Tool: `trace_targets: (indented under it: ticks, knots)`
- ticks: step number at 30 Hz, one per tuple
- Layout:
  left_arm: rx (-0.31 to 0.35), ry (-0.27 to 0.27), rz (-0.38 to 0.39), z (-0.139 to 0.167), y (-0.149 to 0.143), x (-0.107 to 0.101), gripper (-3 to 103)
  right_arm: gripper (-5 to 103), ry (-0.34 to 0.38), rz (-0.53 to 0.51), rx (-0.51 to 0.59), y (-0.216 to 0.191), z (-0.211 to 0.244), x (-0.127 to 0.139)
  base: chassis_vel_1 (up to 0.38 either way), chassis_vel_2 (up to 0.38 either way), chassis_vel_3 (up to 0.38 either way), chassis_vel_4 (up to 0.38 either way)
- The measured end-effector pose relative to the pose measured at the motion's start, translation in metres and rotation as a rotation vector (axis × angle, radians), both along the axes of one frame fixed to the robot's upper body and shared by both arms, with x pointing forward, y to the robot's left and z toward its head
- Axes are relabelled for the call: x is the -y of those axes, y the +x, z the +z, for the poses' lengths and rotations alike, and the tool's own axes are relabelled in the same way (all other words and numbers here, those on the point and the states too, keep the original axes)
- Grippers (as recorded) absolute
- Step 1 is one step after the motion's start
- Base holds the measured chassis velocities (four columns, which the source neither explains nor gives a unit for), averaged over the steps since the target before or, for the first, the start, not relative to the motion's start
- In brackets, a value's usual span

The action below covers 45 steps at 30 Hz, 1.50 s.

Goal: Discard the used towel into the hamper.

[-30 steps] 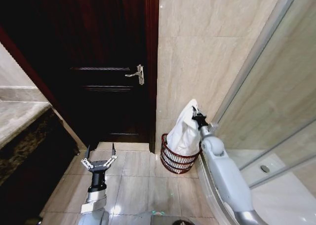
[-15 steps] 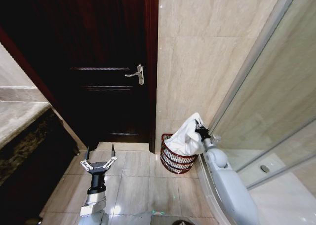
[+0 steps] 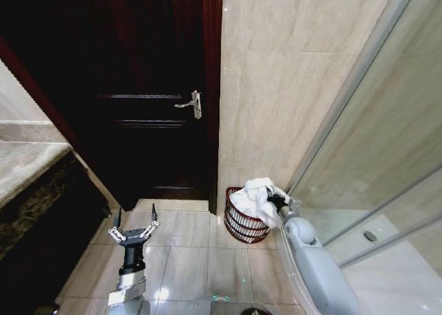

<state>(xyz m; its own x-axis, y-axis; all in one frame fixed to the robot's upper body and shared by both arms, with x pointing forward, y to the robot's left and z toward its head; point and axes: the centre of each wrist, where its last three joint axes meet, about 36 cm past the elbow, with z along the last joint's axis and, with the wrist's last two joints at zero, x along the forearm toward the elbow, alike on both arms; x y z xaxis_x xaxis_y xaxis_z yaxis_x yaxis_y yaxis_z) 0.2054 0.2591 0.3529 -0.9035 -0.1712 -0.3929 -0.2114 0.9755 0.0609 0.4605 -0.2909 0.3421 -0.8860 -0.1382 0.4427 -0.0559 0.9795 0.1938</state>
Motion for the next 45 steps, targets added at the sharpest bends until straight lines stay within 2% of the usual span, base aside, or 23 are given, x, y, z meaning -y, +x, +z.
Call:
trace_targets:
  ticks: [3,5,10,13,30,45]
  knots:
    - [-0.003,-0.003,0.006,0.004,0.002,-0.002,100,2,-0.011,0.014,-0.067,0.005,-0.002,0.004,0.000,0.000,0.000,0.000]
    - [-0.009,-0.011,0.016,0.007,0.005,-0.005,100,2,-0.035,0.031,-0.148,0.013,-0.009,0.011,0.000,0.000,0.000,0.000]
    - [-0.015,-0.017,0.018,0.007,0.005,-0.004,100,2,-0.056,0.060,-0.224,0.026,-0.017,0.024,0.000,0.000,0.000,0.000]
    - [-0.024,-0.027,0.023,0.004,0.003,-0.005,100,2,-0.059,0.096,-0.278,0.048,-0.021,0.032,0.000,0.000,0.000,0.000]
    - [-0.024,-0.031,0.062,0.000,0.001,-0.016,100,2,-0.040,0.154,-0.359,0.117,-0.031,0.025,0.000,0.000,0.000,0.000]
    - [-0.021,-0.021,0.054,0.004,0.004,-0.012,100,2,-0.025,0.151,-0.435,0.140,-0.061,0.021,0.000,0.000,0.000,0.000]
